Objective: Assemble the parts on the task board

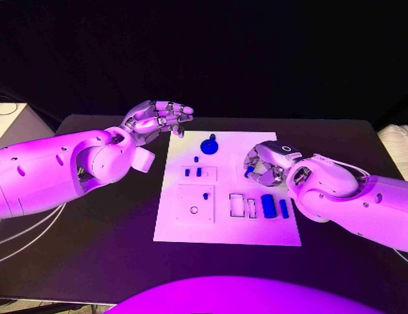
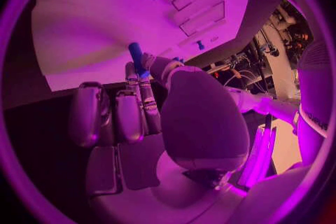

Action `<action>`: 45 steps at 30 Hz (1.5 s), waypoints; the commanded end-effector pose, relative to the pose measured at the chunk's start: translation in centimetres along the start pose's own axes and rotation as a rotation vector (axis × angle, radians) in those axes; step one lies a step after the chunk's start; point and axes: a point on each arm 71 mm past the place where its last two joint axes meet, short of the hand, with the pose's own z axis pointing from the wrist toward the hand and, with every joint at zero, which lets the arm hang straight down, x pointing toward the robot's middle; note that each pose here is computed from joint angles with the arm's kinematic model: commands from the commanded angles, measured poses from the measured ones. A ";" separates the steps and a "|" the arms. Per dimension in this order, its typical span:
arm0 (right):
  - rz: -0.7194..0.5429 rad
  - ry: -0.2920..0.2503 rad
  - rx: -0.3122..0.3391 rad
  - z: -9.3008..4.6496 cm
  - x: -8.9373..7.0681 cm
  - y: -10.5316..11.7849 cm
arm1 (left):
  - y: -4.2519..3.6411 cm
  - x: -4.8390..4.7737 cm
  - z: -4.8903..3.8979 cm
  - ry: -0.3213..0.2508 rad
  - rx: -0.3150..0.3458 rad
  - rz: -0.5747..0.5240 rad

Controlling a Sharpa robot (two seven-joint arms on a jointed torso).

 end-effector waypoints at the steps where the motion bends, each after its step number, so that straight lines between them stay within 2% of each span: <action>1: 0.049 -0.107 -0.020 -0.3 -1.2 0.4 | -0.09 0.19 0.08 0.017 0.006 -0.006; 7: 0.094 -0.166 -0.062 -1.1 -2.9 1.7 | -0.06 0.12 0.16 0.016 0.007 -0.006; 12: 0.145 -0.152 -0.119 -1.3 -3.1 4.1 | -0.03 0.18 0.25 0.018 0.007 -0.006; 17: 0.182 -0.110 -0.180 -1.1 -1.9 6.7 | 0.01 0.39 0.41 0.024 0.007 -0.009; 24: 0.215 -0.045 -0.255 -0.6 0.8 10.2 | 0.09 0.65 0.66 0.031 0.007 -0.012; 29: 0.225 0.006 -0.284 -0.2 2.6 11.8 | 0.16 0.83 0.80 0.036 0.003 -0.014; 37: 0.221 0.054 -0.289 0.1 4.4 12.5 | 0.18 0.97 0.84 0.040 0.000 -0.015; 45: 0.177 0.075 -0.263 0.4 5.1 12.2 | 0.19 1.00 0.84 0.042 -0.001 -0.016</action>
